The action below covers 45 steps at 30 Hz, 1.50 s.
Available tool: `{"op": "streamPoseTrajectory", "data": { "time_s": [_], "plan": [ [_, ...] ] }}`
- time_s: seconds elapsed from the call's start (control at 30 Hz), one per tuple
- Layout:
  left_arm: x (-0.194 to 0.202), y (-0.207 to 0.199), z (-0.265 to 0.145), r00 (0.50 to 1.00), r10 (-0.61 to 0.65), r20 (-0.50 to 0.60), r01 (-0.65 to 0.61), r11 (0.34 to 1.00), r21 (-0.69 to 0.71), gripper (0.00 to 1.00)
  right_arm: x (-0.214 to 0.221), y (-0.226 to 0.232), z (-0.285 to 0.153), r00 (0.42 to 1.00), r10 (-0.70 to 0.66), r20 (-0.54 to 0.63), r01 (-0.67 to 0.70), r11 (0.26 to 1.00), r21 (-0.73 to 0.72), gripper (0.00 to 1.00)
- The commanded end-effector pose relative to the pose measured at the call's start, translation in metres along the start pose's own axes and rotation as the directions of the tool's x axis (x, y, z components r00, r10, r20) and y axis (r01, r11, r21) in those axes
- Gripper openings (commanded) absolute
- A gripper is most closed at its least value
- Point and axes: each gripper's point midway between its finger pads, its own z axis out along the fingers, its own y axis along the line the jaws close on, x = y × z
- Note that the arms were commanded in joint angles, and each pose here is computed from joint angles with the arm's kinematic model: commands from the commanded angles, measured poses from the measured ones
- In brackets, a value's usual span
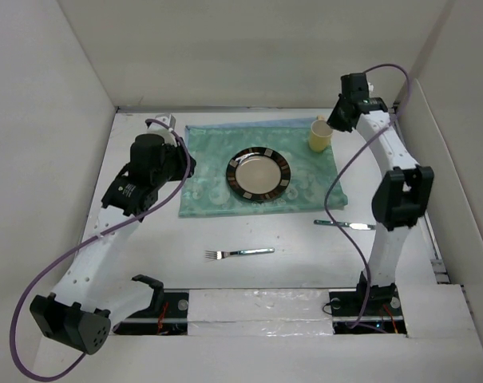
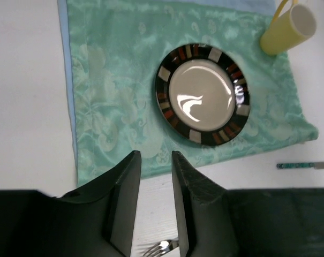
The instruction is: Set the dinner table for one person
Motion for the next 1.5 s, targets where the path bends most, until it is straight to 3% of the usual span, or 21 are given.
{"op": "streamPoseTrajectory", "data": {
  "time_s": [0.0,0.03,0.07,0.1,0.13,0.17,0.23,0.33,0.37,0.43,0.47,0.67,0.8,0.83,1.0,1.2,1.3,1.33,1.4,1.43,1.47],
  "plan": [
    [-0.045,-0.017,-0.016,0.993,0.012,0.117,-0.017,0.999,0.042,0.26,-0.038,0.053,-0.132,0.975,0.014,0.221,0.063,0.940,-0.336,0.00],
    [-0.048,-0.019,-0.017,0.992,0.011,0.125,-0.017,0.999,0.045,0.18,-0.021,0.061,-0.145,0.974,-0.029,0.226,0.120,0.908,-0.401,0.00],
    [-0.054,-0.023,-0.019,0.991,0.007,0.134,-0.016,0.998,0.060,0.12,-0.006,0.084,-0.168,0.969,-0.055,0.241,0.181,0.824,-0.537,0.00],
    [-0.058,-0.025,-0.020,0.990,0.005,0.143,-0.015,0.998,0.066,0.06,0.055,0.088,-0.164,0.977,-0.143,0.160,0.211,0.781,-0.588,0.00],
    [-0.059,-0.026,-0.021,0.990,0.005,0.142,-0.015,0.998,0.069,0.00,0.072,0.092,-0.194,0.964,-0.182,0.193,0.264,0.711,-0.652,0.00],
    [-0.065,-0.029,-0.022,0.989,0.004,0.151,-0.016,0.997,0.076,0.00,0.104,0.100,-0.207,0.956,-0.244,0.166,0.286,0.634,-0.719,0.00],
    [-0.068,-0.028,-0.025,0.988,0.013,0.155,-0.024,0.998,0.066,0.00,0.187,0.100,-0.218,0.909,-0.406,0.097,0.327,0.550,-0.769,0.00],
    [-0.080,-0.024,-0.034,0.982,0.026,0.188,-0.032,0.999,0.031,0.03,0.289,0.082,-0.228,0.786,-0.619,0.005,0.384,0.481,-0.788,0.30],
    [-0.087,-0.023,-0.039,0.977,0.027,0.211,-0.032,0.999,0.021,0.09,0.303,0.077,-0.227,0.767,-0.641,0.005,0.413,0.488,-0.769,0.48],
    [-0.094,-0.024,-0.045,0.973,0.030,0.227,-0.034,0.999,0.016,0.23,0.340,0.070,-0.235,0.716,-0.698,0.006,0.445,0.450,-0.774,0.59],
    [-0.103,-0.026,-0.050,0.968,0.027,0.249,-0.032,0.999,0.015,0.26,0.343,0.069,-0.233,0.710,-0.704,0.019,0.472,0.456,-0.754,0.64],
    [-0.119,-0.030,-0.065,0.957,0.017,0.289,-0.025,0.999,0.022,0.28,0.376,0.072,-0.228,0.584,-0.811,0.040,0.582,0.384,-0.716,0.75],
    [-0.122,-0.030,-0.074,0.952,0.006,0.305,-0.014,1.000,0.025,0.29,0.415,0.073,-0.219,0.432,-0.901,0.034,0.663,0.292,-0.689,0.77],
    [-0.124,-0.029,-0.079,0.948,0.003,0.318,-0.009,1.000,0.019,0.30,0.431,0.071,-0.215,0.373,-0.928,0.027,0.682,0.254,-0.686,0.77],
    [-0.130,-0.028,-0.087,0.942,0.001,0.337,-0.007,1.000,0.014,0.30,0.452,0.070,-0.202,0.309,-0.951,0.000,0.694,0.226,-0.684,0.76],
    [-0.129,-0.028,-0.087,0.941,0.000,0.339,-0.005,1.000,0.014,0.30,0.462,0.076,-0.185,0.326,-0.945,0.012,0.740,0.247,-0.626,0.70],
    [-0.127,-0.030,-0.085,0.943,-0.005,0.334,-0.005,1.000,0.028,0.30,0.473,0.076,-0.183,0.327,-0.945,-0.003,0.743,0.259,-0.617,0.48],
    [-0.128,-0.030,-0.086,0.941,-0.006,0.338,-0.005,1.000,0.029,0.30,0.479,0.074,-0.186,0.317,-0.948,0.001,0.750,0.250,-0.612,0.34],
    [-0.131,-0.031,-0.088,0.939,-0.005,0.344,-0.005,1.000,0.028,0.30,0.486,0.073,-0.191,0.322,-0.947,-0.008,0.744,0.259,-0.616,0.23],
    [-0.132,-0.031,-0.087,0.938,-0.004,0.346,-0.006,1.000,0.028,0.30,0.488,0.073,-0.193,0.330,-0.944,-0.005,0.745,0.264,-0.613,0.10],
    [-0.132,-0.031,-0.088,0.937,-0.003,0.349,-0.007,1.000,0.028,0.30,0.489,0.075,-0.200,0.339,-0.941,0.005,0.738,0.263,-0.621,0.05]
  ]
}}
